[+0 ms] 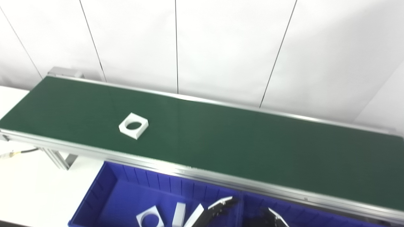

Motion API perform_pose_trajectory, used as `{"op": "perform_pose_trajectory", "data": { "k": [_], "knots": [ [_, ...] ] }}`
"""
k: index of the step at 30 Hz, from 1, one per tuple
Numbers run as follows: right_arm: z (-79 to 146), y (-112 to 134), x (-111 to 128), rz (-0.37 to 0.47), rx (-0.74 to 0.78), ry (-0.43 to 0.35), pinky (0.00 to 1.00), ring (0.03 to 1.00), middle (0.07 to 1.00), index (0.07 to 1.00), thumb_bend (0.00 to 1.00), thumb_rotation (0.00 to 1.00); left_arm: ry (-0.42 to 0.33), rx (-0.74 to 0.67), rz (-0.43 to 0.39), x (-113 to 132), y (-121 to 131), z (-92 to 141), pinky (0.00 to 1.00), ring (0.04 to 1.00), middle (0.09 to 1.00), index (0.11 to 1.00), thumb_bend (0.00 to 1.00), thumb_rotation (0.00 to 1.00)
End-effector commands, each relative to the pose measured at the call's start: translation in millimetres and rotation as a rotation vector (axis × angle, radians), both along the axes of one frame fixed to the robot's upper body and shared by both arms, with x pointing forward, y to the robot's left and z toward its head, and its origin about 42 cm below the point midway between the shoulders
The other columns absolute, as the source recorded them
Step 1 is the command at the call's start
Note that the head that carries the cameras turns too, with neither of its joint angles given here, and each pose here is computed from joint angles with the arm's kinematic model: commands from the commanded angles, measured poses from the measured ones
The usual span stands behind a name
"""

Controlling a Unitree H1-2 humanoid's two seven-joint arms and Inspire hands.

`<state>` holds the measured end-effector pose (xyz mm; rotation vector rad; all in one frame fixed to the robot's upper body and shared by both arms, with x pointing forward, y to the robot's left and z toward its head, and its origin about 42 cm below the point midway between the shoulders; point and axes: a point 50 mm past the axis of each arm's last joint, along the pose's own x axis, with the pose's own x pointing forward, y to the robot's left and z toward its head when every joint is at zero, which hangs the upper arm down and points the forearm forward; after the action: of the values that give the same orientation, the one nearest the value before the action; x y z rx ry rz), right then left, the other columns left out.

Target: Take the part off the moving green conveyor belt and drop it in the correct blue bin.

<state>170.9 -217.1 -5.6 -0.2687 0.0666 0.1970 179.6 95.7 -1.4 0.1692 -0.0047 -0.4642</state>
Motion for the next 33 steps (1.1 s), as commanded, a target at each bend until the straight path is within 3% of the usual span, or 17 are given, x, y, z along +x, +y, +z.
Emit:
{"op": "perform_pose_trajectory", "data": {
  "k": [1,7,15,21,33],
  "knots": [
    [8.0,0.0,6.5,0.004,0.026,-0.067,0.82,0.852,0.857,0.819,0.85,1.0,-0.061,-0.03,0.001,6.7,-4.6,8.9,0.8,0.868,0.88,0.85,0.76,0.94],
    [6.4,0.4,6.2,0.008,0.031,-0.059,0.81,0.853,0.861,0.819,0.81,1.0,-0.051,-0.032,0.011,6.8,-5.4,6.0,0.79,0.86,0.87,0.841,0.78,0.91],
    [4.6,-3.2,5.7,0.008,0.026,-0.05,0.83,0.864,0.865,0.818,0.83,1.0,-0.056,-0.029,0.008,6.6,-8.5,5.8,0.78,0.855,0.865,0.836,0.75,0.9],
    [3.9,-3.0,6.2,0.013,0.024,-0.047,0.84,0.866,0.867,0.828,0.77,1.0,-0.051,-0.029,0.005,7.3,-8.8,4.6,0.77,0.851,0.863,0.835,0.75,0.88],
    [4.1,-1.8,6.2,0.016,0.021,-0.05,0.83,0.865,0.867,0.823,0.81,1.0,-0.071,-0.035,0.004,7.0,-9.2,9.3,0.77,0.85,0.858,0.832,0.75,0.88]
  ]
}}
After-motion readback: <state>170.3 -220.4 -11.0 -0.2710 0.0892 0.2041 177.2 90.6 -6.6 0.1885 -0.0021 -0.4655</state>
